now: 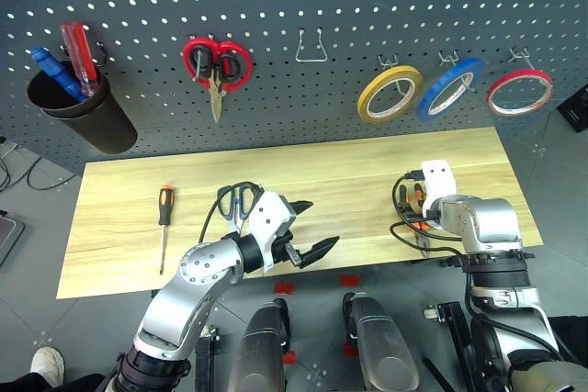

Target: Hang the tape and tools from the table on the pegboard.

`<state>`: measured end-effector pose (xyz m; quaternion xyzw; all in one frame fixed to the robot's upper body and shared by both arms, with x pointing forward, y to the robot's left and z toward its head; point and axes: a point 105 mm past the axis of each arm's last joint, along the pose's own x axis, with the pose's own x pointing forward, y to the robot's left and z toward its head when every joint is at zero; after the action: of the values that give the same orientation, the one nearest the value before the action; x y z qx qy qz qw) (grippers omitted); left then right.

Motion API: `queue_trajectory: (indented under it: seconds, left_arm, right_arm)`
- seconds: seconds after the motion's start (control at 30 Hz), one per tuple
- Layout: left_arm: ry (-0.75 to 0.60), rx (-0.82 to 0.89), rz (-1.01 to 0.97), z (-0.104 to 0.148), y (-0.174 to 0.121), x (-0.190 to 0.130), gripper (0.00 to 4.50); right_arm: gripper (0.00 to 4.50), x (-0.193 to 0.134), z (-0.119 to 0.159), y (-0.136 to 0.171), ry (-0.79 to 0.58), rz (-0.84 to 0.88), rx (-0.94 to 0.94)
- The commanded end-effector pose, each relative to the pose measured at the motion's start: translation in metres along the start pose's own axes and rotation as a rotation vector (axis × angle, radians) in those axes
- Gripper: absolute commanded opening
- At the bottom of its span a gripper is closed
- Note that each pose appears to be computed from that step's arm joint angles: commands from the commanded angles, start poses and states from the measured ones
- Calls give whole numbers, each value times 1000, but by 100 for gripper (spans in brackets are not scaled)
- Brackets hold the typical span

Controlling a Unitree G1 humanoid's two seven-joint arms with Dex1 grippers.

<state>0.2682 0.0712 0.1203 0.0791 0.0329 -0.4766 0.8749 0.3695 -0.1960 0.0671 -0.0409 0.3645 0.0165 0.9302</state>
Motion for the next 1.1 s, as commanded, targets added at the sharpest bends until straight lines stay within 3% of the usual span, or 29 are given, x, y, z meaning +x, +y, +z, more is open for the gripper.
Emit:
queue_trajectory:
  seconds: [0.03, 0.1, 0.3, 0.43, 0.63, 0.77, 1.1]
  left_arm:
    - [-28, 10, -20, 7, -2, -3, 450]
    - [-29, 13, -24, 7, -2, -3, 450]
    - [-33, 14, -32, 8, -3, -1, 450]
    - [-43, 22, -32, 10, -3, -3, 450]
    - [-86, -3, 18, 15, -9, -17, 450]
    - [-151, -16, 88, 26, -11, -27, 450]
    - [-277, -18, 436, 63, -5, -63, 450]
  right_arm:
    - [357, 1, -3, 2, 7, 12, 17]
    - [302, 1, 1, 3, -9, 10, 13]
    - [302, 1, 6, 3, -35, 10, 2]
    - [302, -7, 26, 14, -126, 81, -48]
    - [302, -57, 59, 77, -397, 427, -220]
    - [302, -80, 66, 100, -523, 523, -224]
    - [302, -143, 140, 153, -981, 638, -131]
